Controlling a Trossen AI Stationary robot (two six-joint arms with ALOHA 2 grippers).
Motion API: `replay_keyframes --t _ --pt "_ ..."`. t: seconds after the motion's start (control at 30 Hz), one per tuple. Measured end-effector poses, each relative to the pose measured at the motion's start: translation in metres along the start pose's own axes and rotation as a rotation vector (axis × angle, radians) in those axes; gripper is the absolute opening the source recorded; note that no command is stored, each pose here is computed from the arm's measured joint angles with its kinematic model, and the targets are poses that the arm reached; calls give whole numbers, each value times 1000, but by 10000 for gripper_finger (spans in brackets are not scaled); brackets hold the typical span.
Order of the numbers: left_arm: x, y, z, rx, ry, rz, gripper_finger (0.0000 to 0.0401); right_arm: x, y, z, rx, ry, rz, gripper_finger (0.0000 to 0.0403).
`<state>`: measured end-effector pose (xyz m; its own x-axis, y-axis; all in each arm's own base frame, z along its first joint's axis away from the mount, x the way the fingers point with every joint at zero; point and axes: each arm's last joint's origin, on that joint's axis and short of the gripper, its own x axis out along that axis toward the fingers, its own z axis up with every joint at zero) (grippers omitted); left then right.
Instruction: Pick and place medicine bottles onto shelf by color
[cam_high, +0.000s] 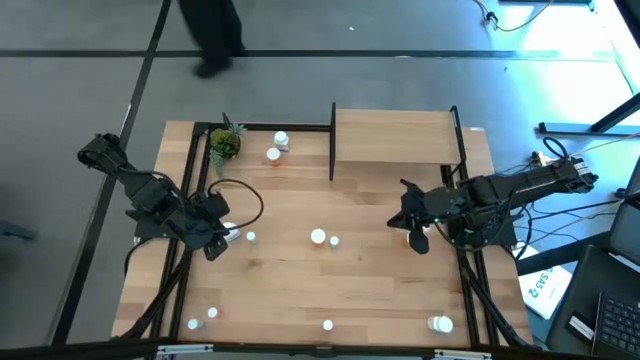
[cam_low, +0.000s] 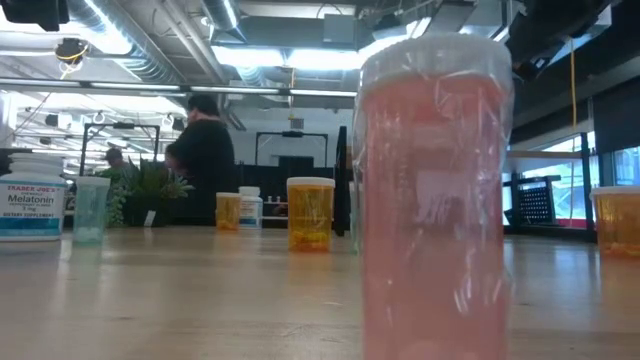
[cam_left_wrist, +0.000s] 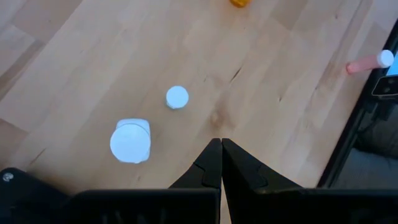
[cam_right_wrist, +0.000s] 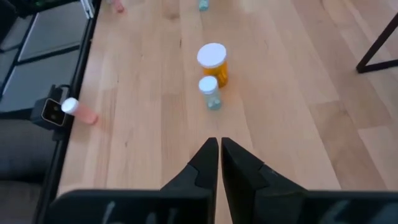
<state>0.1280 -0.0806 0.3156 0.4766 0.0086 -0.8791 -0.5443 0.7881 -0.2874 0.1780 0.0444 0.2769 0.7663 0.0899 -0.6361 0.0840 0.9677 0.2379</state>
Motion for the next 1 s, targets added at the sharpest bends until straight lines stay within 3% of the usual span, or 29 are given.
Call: replay_keyframes --t 0.2,0.47,1.0 --pt "0 0 1 10 -30 11 0 0 0 0 -19 0 0 23" --pt "1 0 2 133 -61 33 0 0 0 0 -23 0 0 23" --pt "1 -1 3 146 -90 37 0 0 0 0 -22 -1 0 23"
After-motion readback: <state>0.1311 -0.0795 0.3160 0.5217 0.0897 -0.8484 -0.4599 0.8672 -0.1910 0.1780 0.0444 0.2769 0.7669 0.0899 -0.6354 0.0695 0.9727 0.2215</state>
